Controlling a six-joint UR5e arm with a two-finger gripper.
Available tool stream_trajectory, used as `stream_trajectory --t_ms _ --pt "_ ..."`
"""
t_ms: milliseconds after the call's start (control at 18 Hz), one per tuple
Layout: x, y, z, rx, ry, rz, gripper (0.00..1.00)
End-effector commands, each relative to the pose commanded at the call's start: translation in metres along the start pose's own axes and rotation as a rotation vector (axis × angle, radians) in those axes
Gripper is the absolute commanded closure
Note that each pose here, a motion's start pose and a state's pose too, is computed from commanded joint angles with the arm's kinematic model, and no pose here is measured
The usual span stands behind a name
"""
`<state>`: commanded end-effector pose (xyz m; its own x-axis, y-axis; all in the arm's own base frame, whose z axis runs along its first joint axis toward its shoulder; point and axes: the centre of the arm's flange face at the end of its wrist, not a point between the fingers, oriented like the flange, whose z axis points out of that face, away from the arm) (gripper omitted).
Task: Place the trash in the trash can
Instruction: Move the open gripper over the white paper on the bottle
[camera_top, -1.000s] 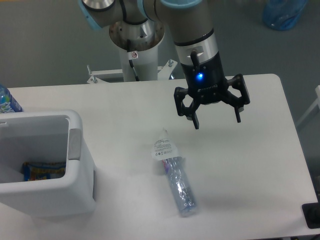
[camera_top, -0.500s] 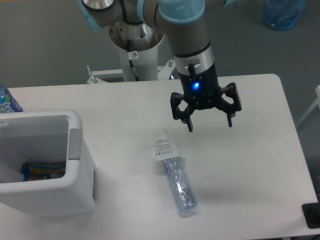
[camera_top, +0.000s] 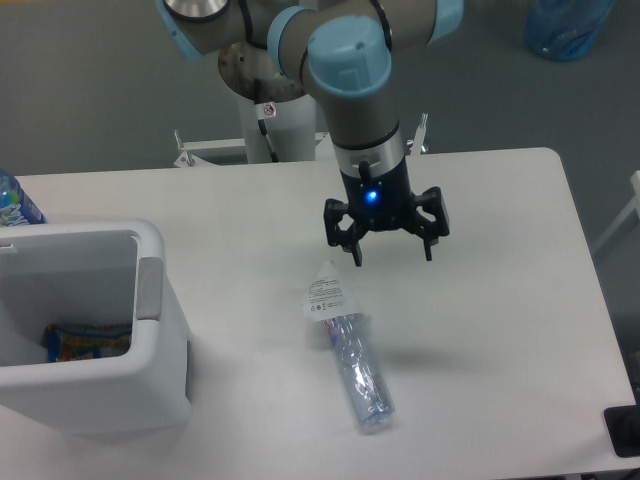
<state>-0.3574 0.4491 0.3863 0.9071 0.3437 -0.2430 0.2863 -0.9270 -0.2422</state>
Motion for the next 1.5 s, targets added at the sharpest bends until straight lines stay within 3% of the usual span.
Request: stream_trajectory --t_ms 1056,1500 --pt "0.030 0.015 0.048 -0.079 0.081 0.031 0.00" --pt "0.055 0.023 0.086 -0.139 0.140 0.064 0.00"
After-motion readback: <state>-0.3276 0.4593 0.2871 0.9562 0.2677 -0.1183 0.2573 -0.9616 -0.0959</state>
